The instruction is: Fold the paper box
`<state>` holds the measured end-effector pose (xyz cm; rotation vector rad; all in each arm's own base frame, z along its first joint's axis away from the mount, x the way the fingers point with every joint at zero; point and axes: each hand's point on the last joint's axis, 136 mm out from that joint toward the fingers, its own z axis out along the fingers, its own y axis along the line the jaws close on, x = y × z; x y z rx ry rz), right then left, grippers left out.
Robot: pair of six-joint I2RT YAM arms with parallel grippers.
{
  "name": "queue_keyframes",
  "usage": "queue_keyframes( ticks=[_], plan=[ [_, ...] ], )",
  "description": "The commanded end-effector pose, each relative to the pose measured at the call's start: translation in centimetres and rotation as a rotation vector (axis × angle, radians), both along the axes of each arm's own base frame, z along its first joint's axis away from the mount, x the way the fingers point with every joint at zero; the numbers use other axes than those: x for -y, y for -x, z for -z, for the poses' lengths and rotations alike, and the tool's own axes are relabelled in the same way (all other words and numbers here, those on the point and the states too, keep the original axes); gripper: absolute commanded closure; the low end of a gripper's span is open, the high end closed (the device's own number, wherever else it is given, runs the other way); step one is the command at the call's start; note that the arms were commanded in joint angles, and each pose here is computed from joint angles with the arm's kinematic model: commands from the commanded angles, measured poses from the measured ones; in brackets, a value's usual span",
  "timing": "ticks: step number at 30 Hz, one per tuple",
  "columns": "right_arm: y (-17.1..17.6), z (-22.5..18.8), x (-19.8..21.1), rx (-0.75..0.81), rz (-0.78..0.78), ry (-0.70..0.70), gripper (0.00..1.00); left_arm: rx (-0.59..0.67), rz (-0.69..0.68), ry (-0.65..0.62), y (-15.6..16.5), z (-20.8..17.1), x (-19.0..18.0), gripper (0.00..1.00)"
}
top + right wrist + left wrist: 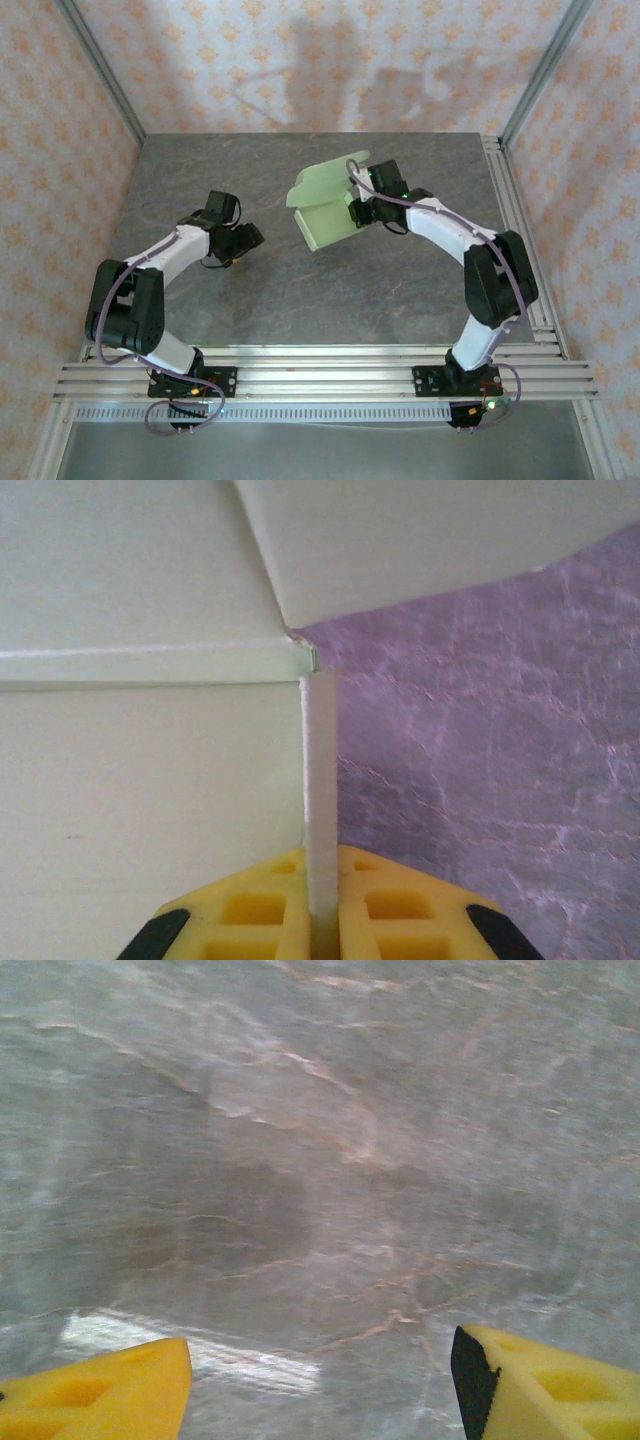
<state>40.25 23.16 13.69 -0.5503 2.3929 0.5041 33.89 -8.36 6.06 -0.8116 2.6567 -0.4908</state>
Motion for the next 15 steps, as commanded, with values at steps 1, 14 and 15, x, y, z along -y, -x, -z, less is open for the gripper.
queue_keyframes(
  ticks=[1, 14, 15],
  plan=[
    [0.8, -3.5, -2.1, 0.004, -0.035, -0.19, 0.88, 0.095, 0.07, 0.085, -2.0, -1.3, 3.7, 0.3],
    [2.2, -6.0, -4.6, -0.064, -0.067, -0.435, 0.87, 0.239, 0.25, 0.328, -5.5, -5.9, 15.8, 0.31],
    [2.3, -5.9, -4.7, -0.07, -0.07, -0.442, 0.87, 0.249, 0.257, 0.341, -5.7, -6.3, 16.2, 0.31]
  ],
)
